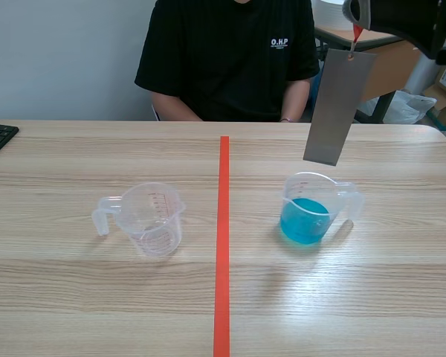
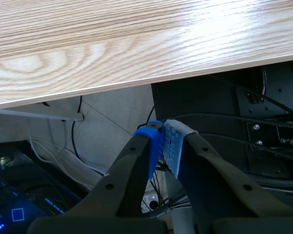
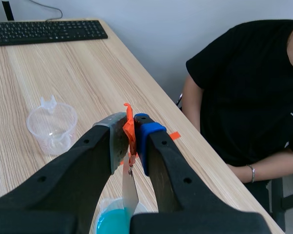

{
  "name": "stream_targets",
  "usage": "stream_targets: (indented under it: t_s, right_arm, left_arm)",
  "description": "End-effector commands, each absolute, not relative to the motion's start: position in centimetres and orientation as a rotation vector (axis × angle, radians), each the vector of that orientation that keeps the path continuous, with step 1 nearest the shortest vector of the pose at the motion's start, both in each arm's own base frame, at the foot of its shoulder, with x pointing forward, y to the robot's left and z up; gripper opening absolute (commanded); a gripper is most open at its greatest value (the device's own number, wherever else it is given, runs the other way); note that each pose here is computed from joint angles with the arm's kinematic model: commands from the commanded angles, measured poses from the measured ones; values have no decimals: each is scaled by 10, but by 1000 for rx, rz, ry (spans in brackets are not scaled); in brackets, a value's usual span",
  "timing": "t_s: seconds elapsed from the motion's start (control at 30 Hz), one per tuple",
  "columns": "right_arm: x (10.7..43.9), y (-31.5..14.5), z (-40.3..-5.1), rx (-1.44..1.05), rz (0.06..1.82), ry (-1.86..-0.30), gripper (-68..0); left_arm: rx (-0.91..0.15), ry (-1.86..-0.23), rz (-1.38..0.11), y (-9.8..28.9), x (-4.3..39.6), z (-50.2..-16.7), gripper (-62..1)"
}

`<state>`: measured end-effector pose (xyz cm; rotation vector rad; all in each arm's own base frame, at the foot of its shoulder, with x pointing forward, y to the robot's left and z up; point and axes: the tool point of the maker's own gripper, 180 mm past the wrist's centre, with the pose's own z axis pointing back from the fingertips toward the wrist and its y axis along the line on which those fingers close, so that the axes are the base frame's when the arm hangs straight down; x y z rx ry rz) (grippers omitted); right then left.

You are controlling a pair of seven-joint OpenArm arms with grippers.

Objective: Do the redox reaction experiment.
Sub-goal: 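Raise the plate and point at it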

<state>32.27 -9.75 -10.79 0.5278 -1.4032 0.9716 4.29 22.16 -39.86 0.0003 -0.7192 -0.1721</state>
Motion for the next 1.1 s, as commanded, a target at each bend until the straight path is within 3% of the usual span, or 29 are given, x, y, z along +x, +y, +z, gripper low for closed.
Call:
stream_targets:
  t_s: [0.0, 0.2, 0.47, 0.83, 1.07]
  right_arm:
    - [323, -100, -94, 520, 987, -1442, -660]
    - [323, -100, -94, 520, 987, -1442, -660]
    - [323, -100, -96, 514, 989, -1433, -660]
    - [323, -100, -96, 514, 988, -1430, -660]
    - [323, -100, -96, 514, 988, -1430, -660]
  left_arm:
    - [-31, -743, -177, 213, 48, -396, -575]
    - [-56, -746, -196, 209, 50, -394, -575]
    - [-140, -821, -341, 210, 83, -369, -575]
    - [-361, -971, -614, 199, 169, -312, -575]
    - [-518, -1035, -817, 165, 200, -276, -575]
